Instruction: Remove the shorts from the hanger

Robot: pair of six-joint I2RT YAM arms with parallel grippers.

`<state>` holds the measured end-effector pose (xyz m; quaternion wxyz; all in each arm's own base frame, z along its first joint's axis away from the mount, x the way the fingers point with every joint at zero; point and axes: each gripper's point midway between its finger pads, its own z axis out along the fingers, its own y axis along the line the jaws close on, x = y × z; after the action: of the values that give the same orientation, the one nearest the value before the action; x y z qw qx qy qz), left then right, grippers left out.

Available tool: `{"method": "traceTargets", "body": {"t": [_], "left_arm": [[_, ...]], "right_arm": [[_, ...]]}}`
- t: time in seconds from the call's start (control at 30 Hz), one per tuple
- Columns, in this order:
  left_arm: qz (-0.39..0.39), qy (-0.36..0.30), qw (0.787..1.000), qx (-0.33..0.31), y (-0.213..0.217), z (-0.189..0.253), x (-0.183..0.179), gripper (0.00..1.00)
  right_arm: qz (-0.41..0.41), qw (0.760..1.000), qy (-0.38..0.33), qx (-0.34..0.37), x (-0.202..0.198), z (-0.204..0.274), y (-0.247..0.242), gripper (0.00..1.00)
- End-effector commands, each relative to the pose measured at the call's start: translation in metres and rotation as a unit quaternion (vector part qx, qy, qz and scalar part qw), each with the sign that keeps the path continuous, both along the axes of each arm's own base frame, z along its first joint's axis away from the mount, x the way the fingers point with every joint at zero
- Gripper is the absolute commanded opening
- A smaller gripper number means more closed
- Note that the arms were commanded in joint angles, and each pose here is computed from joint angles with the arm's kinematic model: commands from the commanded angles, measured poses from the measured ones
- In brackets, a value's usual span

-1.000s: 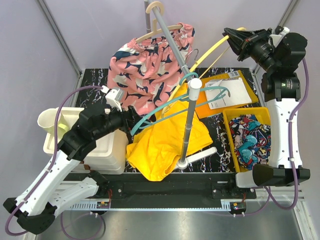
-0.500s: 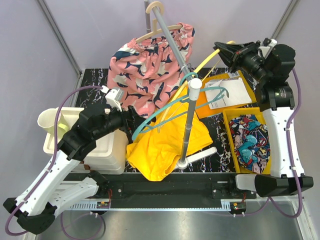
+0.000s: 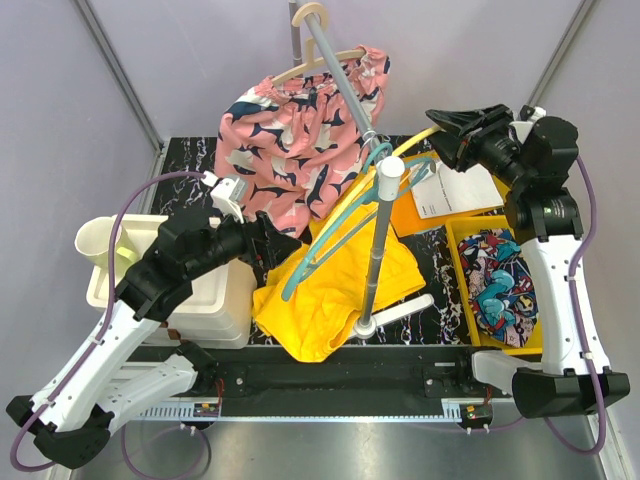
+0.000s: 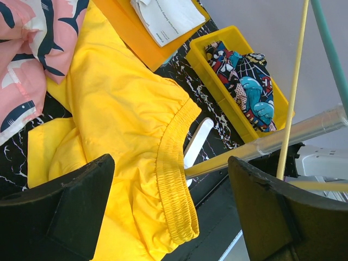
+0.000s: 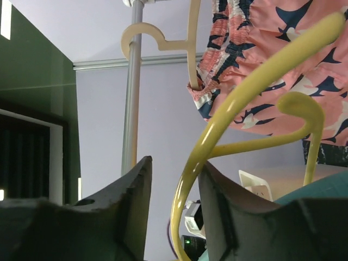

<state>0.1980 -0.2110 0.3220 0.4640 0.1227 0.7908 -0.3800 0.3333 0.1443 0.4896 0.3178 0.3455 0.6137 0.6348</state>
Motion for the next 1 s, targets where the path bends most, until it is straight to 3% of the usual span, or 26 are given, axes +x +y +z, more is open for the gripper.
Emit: {"method": "traceTargets", "body": {"t": [0.0, 0.27, 0.53, 0.7, 0.97], "left_arm": [[0.001, -0.025, 0.999, -0.021, 0.001, 0.017, -0.001, 0.89], [0.002, -0.027, 1.0, -0.015, 0.003, 0.016, -0.002, 0.89], [-0.004, -0.022, 1.0, -0.011, 0.0, 0.013, -0.001, 0.89], [0.0, -0.028, 1.0, -0.015, 0.003, 0.017, -0.003, 0.89], [0.013, -0.029, 0.999, -0.02, 0.013, 0.019, -0.01, 0.89]], "right_arm": [[0.003, 0.997, -0.041, -0.066, -0.012, -0.006, 0.001, 0.52], [0.043, 0.982, -0.017, -0.182, -0.036, -0.063, 0.003, 0.71], [0.027, 0.941, -0.058, -0.332, -0.083, -0.077, -0.02, 0.98], [-0.025, 0.902, 0.018, -0.43, -0.088, -0.133, -0.058, 1.0], [0.028, 0.909, 0.123, -0.398, -0.095, -0.248, -0.049, 1.0]]}}
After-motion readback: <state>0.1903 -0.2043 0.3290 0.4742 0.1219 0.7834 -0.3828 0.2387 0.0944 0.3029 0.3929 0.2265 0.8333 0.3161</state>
